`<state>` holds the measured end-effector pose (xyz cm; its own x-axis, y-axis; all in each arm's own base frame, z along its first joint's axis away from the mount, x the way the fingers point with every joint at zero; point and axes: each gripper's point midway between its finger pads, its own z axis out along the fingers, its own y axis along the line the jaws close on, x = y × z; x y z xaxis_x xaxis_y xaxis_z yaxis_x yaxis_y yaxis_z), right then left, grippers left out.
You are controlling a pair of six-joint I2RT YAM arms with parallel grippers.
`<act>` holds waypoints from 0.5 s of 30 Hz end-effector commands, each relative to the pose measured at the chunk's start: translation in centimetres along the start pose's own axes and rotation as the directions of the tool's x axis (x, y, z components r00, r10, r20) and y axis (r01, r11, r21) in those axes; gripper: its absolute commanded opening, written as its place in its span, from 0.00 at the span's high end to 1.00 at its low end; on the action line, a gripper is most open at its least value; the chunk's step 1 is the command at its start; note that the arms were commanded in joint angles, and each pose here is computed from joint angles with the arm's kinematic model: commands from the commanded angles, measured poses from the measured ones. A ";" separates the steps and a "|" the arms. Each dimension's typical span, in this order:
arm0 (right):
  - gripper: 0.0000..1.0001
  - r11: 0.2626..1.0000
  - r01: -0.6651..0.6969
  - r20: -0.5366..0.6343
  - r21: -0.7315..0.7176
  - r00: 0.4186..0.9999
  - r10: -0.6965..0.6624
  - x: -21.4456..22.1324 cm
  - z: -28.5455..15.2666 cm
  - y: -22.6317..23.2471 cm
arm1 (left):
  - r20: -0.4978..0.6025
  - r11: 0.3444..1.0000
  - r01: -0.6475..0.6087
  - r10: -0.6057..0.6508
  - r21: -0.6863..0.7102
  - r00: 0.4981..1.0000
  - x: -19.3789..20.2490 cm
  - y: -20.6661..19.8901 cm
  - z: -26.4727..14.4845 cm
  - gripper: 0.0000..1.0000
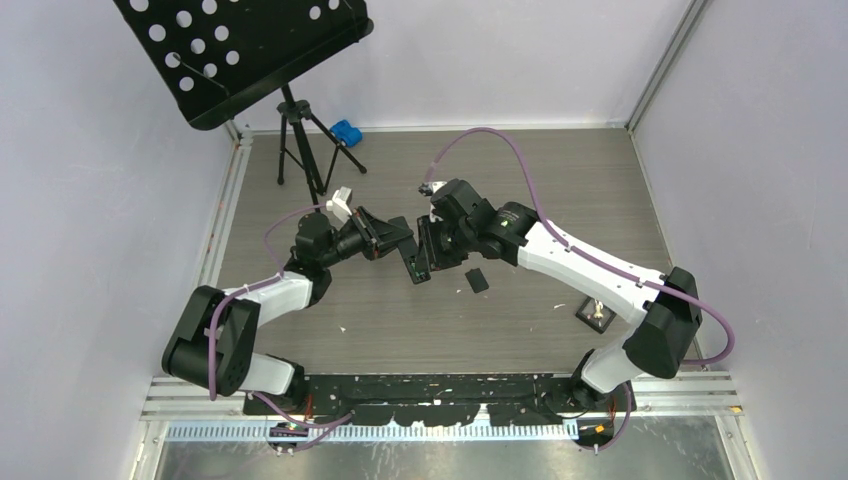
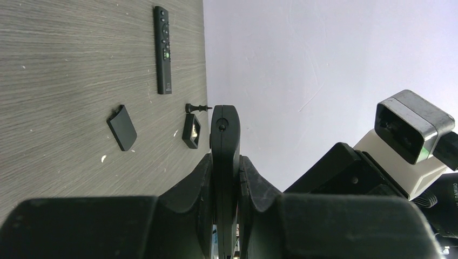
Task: Load the batteries into the remote control
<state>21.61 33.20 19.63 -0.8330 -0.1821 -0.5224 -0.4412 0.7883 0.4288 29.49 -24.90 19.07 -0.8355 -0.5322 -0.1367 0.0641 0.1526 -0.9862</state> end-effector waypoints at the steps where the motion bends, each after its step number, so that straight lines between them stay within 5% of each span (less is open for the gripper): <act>1: 0.67 0.998 0.013 0.055 -0.054 0.998 -0.010 -1.7 -1.2 1.7 | 0.008 0.998 -0.043 0.043 0.051 0.999 -0.1 -1.1 0.0 1.00; 15: 0.64 0.998 0.057 0.139 -0.034 0.989 -0.052 -3.1 -0.6 1.3 | -0.003 0.996 -0.061 0.061 0.064 0.998 0.1 -1.8 -0.2 1.00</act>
<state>22.30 33.79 21.10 -0.8046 -0.1458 -0.5756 -0.4593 0.7673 0.4477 29.48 -24.90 19.06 -0.8359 -0.5316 -0.1364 0.0638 0.1526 -0.9862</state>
